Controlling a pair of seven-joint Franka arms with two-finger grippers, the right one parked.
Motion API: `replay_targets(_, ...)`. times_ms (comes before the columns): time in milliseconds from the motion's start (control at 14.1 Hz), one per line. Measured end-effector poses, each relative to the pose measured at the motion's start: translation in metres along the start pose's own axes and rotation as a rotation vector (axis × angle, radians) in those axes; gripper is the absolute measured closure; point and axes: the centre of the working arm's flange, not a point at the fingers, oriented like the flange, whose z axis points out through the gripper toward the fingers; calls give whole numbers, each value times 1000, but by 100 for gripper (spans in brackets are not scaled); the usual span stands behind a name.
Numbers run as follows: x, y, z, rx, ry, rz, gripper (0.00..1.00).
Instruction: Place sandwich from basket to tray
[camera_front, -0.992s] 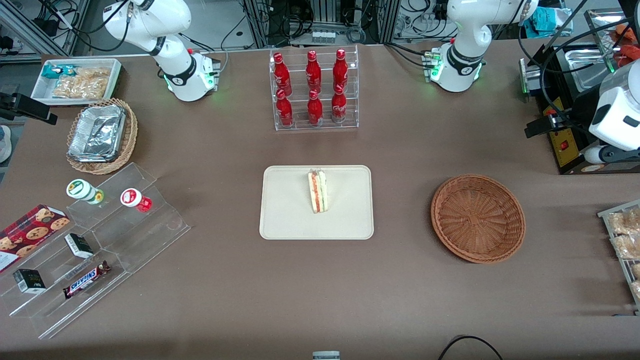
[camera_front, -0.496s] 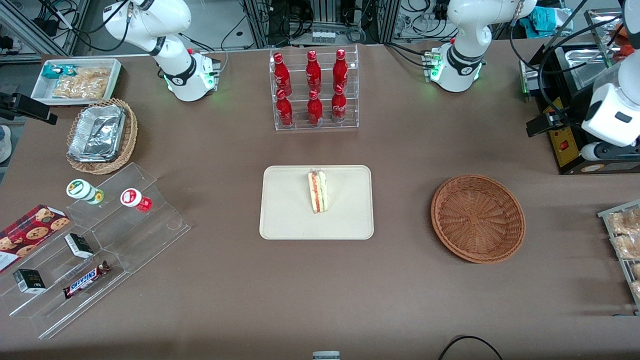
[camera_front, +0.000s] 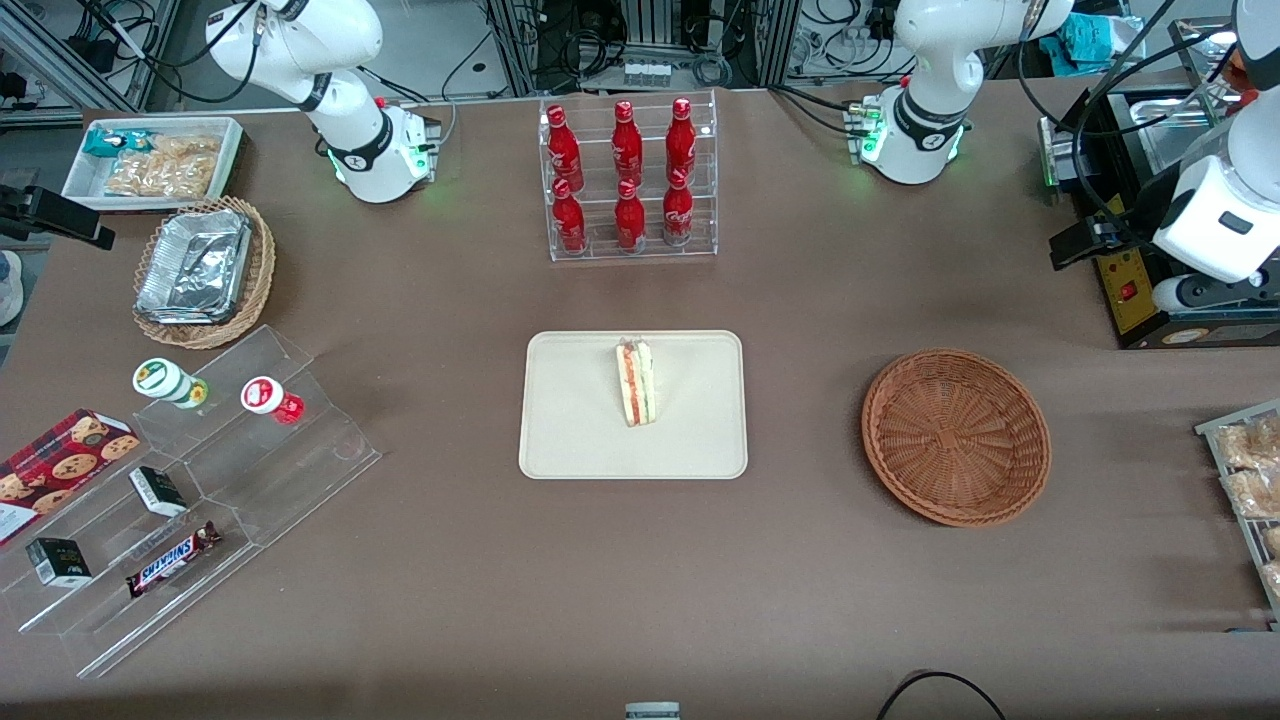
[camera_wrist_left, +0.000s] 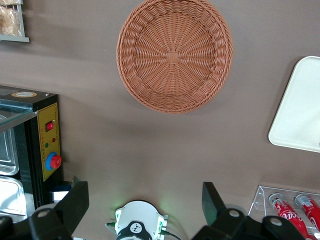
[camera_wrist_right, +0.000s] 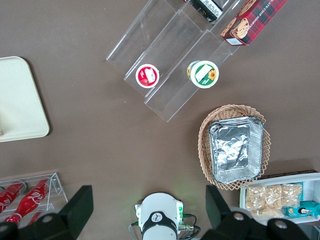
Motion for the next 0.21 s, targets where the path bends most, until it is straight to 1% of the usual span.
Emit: replay_targets(213, 1, 1, 0, -9, 2, 2, 0)
